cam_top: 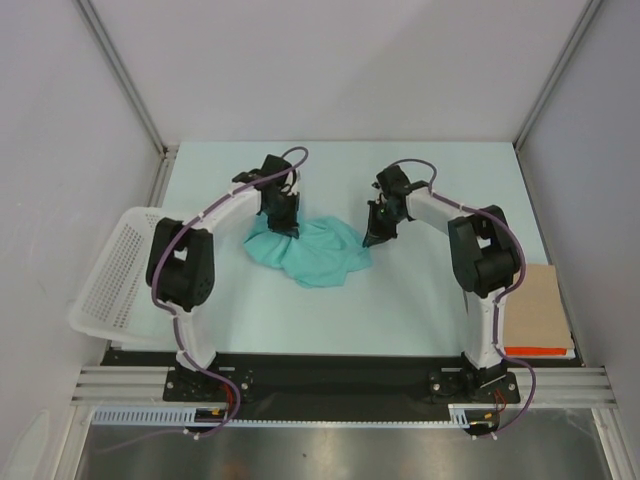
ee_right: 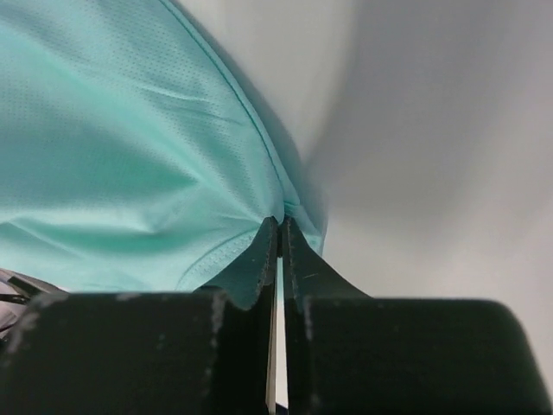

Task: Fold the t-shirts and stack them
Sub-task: Flatten the tshirt out

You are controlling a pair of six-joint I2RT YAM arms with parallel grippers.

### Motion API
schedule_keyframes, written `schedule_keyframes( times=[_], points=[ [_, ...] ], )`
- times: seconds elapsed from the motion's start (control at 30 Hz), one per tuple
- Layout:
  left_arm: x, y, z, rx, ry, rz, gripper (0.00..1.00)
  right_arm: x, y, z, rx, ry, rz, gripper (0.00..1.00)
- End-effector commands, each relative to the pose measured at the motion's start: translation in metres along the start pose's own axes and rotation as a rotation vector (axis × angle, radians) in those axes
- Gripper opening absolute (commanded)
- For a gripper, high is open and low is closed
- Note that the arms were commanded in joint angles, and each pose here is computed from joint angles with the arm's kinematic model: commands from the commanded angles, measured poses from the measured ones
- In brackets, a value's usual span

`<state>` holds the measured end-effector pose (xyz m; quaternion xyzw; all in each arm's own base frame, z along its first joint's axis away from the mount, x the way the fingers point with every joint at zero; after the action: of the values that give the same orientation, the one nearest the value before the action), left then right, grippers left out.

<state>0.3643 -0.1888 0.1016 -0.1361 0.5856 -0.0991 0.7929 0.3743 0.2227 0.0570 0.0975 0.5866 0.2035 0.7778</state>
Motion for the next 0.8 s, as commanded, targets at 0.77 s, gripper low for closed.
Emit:
schedule_keyframes(
  times=[0.77],
  points=[
    [-0.314, -0.044, -0.052, 0.048, -0.707, -0.409, 0.00, -0.324, 0.140, -0.040, -0.085, -0.619, 0.087, 0.00]
  ],
)
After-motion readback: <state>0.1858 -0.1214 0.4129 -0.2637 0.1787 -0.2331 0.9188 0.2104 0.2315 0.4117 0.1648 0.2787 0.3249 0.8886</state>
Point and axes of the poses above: each gripper's point midway between its finger pads, its own x axis out along the fingers, its own y axis along the line the jaws close on, z = x × y, the point moved 3 cm from there along -x, back along the fingers, and after that the axes turned 9 degrees about -x, right-handed, at the moved point
